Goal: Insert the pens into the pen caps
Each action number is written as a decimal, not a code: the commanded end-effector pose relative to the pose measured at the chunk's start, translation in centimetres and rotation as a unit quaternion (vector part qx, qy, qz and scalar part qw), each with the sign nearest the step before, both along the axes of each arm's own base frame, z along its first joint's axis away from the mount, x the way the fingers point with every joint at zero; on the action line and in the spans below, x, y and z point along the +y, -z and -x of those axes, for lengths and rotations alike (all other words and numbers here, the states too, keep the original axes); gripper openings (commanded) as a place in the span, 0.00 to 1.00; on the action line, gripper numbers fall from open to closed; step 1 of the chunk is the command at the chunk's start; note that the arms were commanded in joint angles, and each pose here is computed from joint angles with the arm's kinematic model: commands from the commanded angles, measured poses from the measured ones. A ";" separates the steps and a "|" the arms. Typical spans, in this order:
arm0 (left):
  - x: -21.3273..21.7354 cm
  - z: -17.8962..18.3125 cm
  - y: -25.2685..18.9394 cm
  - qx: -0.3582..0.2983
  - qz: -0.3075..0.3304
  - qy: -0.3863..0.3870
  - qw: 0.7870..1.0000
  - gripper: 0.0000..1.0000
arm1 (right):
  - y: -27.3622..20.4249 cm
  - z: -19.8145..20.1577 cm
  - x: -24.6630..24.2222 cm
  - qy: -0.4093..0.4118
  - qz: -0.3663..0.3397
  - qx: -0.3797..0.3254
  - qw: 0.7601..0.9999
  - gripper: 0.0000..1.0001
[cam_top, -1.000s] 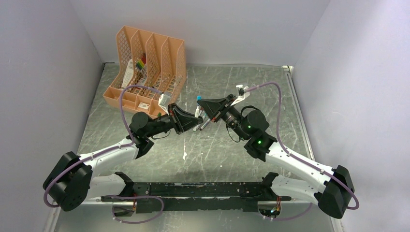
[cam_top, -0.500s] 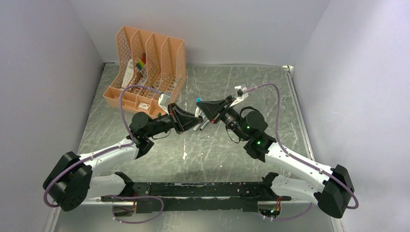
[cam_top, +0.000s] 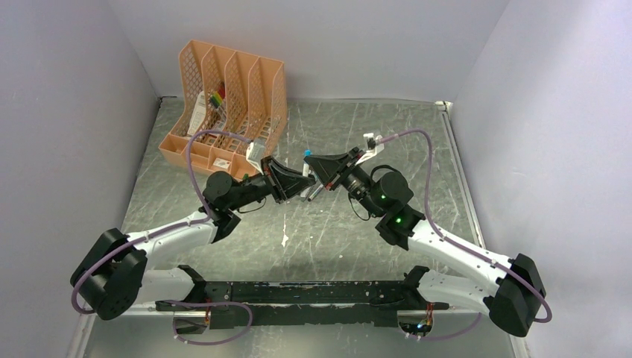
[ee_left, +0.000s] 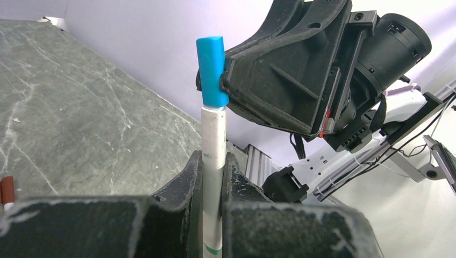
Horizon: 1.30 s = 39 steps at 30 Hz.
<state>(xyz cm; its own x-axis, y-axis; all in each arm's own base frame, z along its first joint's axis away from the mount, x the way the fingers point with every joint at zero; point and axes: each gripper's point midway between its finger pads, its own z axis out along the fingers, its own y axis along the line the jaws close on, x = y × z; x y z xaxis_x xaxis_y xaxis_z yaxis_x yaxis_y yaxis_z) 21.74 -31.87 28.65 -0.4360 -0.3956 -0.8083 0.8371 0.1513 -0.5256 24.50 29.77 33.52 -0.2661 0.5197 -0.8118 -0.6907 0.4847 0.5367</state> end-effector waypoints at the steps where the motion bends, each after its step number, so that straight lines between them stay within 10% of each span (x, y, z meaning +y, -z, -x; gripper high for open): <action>1: 0.1 -1.3 -3.4 -0.047 0.030 -0.032 0.998 0.07 | -0.7 1.1 0.2 -0.021 -0.002 -0.019 1.000 0.00; 15: -0.5 -1.3 -3.5 -0.079 0.003 -0.024 0.997 0.07 | -3.3 1.9 -2.8 0.020 0.004 -0.053 0.998 0.44; 39: -2.2 5.3 -3.4 -0.171 -0.010 0.211 0.962 0.07 | -7.3 2.8 -2.2 -0.031 0.062 -0.098 0.993 0.42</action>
